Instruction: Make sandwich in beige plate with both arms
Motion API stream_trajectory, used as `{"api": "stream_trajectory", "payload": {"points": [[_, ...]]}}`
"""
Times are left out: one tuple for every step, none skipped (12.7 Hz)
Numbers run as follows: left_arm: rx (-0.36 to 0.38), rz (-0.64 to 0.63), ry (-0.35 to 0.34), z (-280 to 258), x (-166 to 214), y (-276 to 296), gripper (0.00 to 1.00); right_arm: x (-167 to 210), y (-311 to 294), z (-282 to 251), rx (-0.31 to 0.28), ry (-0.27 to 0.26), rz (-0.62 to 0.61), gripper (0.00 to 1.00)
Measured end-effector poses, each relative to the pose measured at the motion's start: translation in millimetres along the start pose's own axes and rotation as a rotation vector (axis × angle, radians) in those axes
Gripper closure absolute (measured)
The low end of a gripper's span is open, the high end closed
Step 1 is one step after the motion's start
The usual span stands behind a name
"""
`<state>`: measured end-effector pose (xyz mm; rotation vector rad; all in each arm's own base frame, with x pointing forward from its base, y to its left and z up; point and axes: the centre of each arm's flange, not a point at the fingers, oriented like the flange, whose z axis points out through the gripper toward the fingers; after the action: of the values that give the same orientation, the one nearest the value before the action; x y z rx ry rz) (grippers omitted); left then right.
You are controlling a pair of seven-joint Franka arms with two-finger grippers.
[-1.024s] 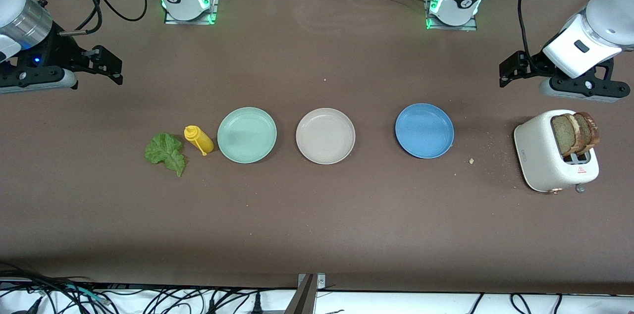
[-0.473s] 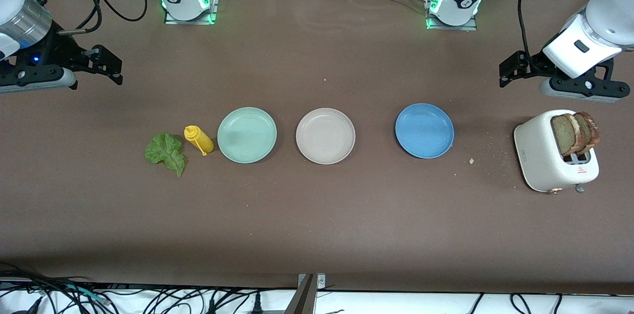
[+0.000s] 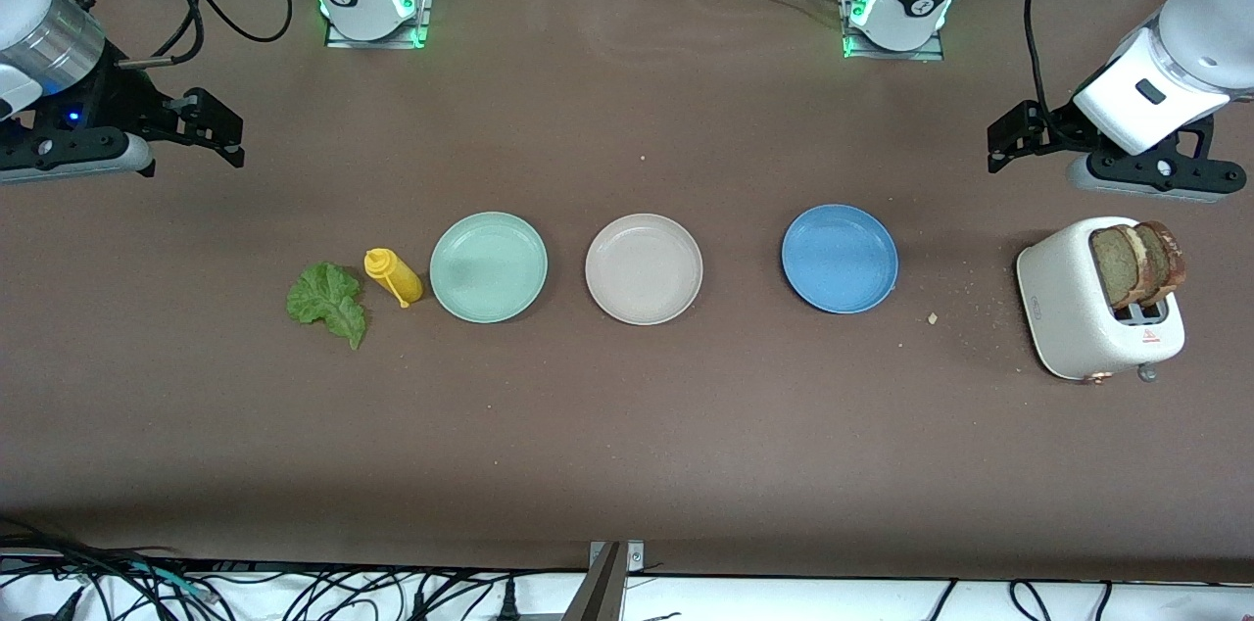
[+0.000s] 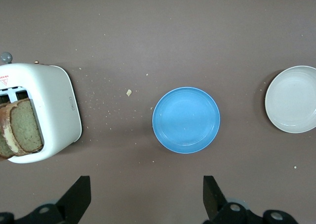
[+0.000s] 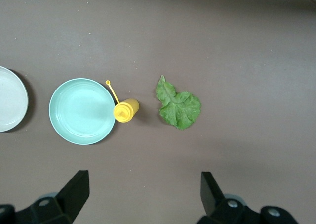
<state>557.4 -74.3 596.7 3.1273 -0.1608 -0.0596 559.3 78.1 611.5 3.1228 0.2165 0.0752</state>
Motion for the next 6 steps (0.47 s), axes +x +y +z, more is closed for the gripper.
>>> {"api": "stream_trajectory", "payload": {"points": [[0.0,0.0,0.0,0.0,0.0,0.0,0.0,0.0,0.3,0.1,0.0,0.0,0.001,0.0],[0.0,0.0,0.0,0.0,0.0,0.0,0.0,0.1,1.3,0.2,0.0,0.0,0.002,0.0],[0.0,0.0,0.0,0.0,0.0,0.0,0.0,0.2,2.0,0.4,0.0,-0.001,0.004,0.0],[0.0,0.0,0.0,0.0,0.0,0.0,0.0,0.2,2.3,0.4,0.0,0.0,0.004,0.0],[0.0,0.0,0.0,0.0,0.0,0.0,0.0,0.2,2.3,0.4,0.0,0.0,0.004,0.0],[0.0,0.0,0.0,0.0,0.0,0.0,0.0,0.2,2.0,0.4,0.0,0.0,0.004,0.0]]}}
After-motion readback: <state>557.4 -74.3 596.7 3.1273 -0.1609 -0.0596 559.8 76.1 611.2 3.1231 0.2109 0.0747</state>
